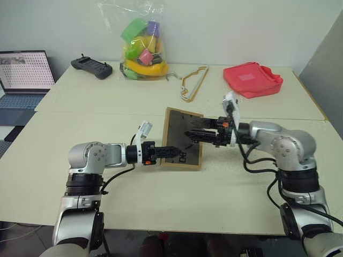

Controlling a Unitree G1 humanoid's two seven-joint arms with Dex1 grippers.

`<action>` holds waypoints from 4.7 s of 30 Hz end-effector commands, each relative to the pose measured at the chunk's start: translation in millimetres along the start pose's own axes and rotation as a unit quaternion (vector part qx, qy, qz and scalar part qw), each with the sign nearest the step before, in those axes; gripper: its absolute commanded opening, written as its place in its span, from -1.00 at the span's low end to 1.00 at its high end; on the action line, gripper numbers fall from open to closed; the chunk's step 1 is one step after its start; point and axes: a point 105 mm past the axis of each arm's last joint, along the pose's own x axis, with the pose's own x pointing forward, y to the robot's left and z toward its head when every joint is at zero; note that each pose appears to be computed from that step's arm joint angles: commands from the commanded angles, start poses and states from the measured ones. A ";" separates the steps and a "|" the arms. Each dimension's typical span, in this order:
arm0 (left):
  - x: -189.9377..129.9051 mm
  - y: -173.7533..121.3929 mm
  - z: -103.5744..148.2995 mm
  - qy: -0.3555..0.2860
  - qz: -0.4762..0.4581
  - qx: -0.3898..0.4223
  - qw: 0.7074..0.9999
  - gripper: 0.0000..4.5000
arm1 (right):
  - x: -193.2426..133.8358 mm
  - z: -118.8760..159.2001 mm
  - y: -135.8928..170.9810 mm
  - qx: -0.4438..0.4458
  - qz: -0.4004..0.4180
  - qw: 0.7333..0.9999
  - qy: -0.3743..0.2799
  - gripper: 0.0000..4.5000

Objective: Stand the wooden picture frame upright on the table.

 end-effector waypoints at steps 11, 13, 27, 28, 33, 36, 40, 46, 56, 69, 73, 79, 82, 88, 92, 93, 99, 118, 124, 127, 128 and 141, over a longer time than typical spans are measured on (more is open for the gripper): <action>3.7 -21.4 10.9 0.001 -0.044 0.030 0.999 -0.42 | 2.9 22.3 40.1 0.001 0.110 0.993 -0.039 0.94; 1.8 -18.8 9.4 0.002 -0.039 0.028 0.999 -0.42 | -7.7 19.8 41.2 0.012 0.120 0.992 -0.029 0.94; -6.3 -21.2 6.8 0.009 -0.047 0.023 0.999 -0.42 | -48.9 -2.3 29.2 0.031 0.086 0.996 0.021 0.94; -7.5 -21.4 6.5 0.009 -0.047 0.022 0.999 -0.42 | -54.1 -5.5 25.3 0.032 0.075 0.996 0.026 0.94; -12.9 -21.7 7.2 0.007 -0.053 -0.001 0.999 -0.42 | -78.7 -13.6 -8.1 -0.045 -0.042 0.998 0.033 0.94; -17.4 -26.3 7.4 0.012 -0.069 -0.029 0.997 -0.42 | -90.3 -29.7 -26.9 -0.225 -0.114 0.964 0.082 0.94; -20.1 -28.5 -1.0 0.044 -0.065 -0.038 0.996 -0.42 | -101.3 -36.7 -52.2 -0.448 -0.186 0.870 0.085 0.94; -20.6 -39.9 6.2 0.047 -0.096 -0.052 0.993 -0.42 | -90.7 -7.5 -27.1 -0.751 -0.176 0.636 -0.013 0.94; -13.5 -58.9 7.5 0.059 -0.153 -0.069 0.984 -0.42 | -54.7 -22.0 7.5 -0.830 -0.081 0.542 -0.110 0.94; -9.4 -63.2 -4.4 0.066 -0.157 -0.082 0.982 -0.42 | -41.3 -5.4 -1.0 -0.836 -0.091 0.526 -0.130 0.77; -9.8 -64.0 -4.3 0.063 -0.157 -0.084 0.982 -0.42 | -44.9 -4.2 6.8 -0.836 -0.083 0.521 -0.149 0.44; -7.4 -63.4 -1.8 0.057 -0.153 -0.083 0.983 -0.42 | -47.9 -1.7 4.5 -0.837 -0.085 0.518 -0.152 -0.15; -5.6 -59.8 -4.3 0.054 -0.141 -0.081 0.985 -0.42 | -50.4 -0.9 3.7 -0.839 -0.083 0.517 -0.150 -0.31; -13.4 -44.4 16.9 -0.021 -0.103 -0.078 0.991 0.02 | -53.8 -0.4 -0.1 -0.827 -0.084 0.537 -0.146 -0.36; -40.7 -31.3 47.5 -0.092 -0.052 -0.062 0.993 0.39 | -55.8 4.1 -6.4 -0.800 -0.099 0.574 -0.139 -0.41; -49.9 -30.1 54.1 -0.107 -0.038 -0.053 0.992 0.49 | -56.8 5.7 -10.3 -0.788 -0.110 0.591 -0.135 -0.41; -75.1 -32.7 43.2 -0.079 0.091 0.113 0.986 0.99 | -49.1 4.0 -39.1 -0.591 -0.136 0.789 -0.098 -0.41; -73.0 -48.5 -7.2 -0.110 0.190 0.331 0.918 1.00 | -2.1 -45.7 -51.5 -0.058 0.003 0.996 -0.062 -0.41; -74.4 -43.4 -3.2 -0.106 0.190 0.324 0.921 1.00 | -1.5 -77.3 -55.8 -0.052 -0.010 0.998 -0.039 -0.41; -73.1 -42.9 0.7 -0.104 0.187 0.325 0.921 1.00 | -1.2 -86.8 -53.1 -0.018 -0.005 0.999 -0.035 -0.41; -72.6 -42.8 1.1 -0.103 0.186 0.326 0.921 1.00 | -1.0 -86.8 -52.5 -0.015 -0.005 0.999 -0.038 -0.41; -73.0 -39.2 7.4 -0.097 0.184 0.330 0.921 1.00 | -24.8 -89.5 -64.7 -0.027 -0.050 0.998 -0.023 0.82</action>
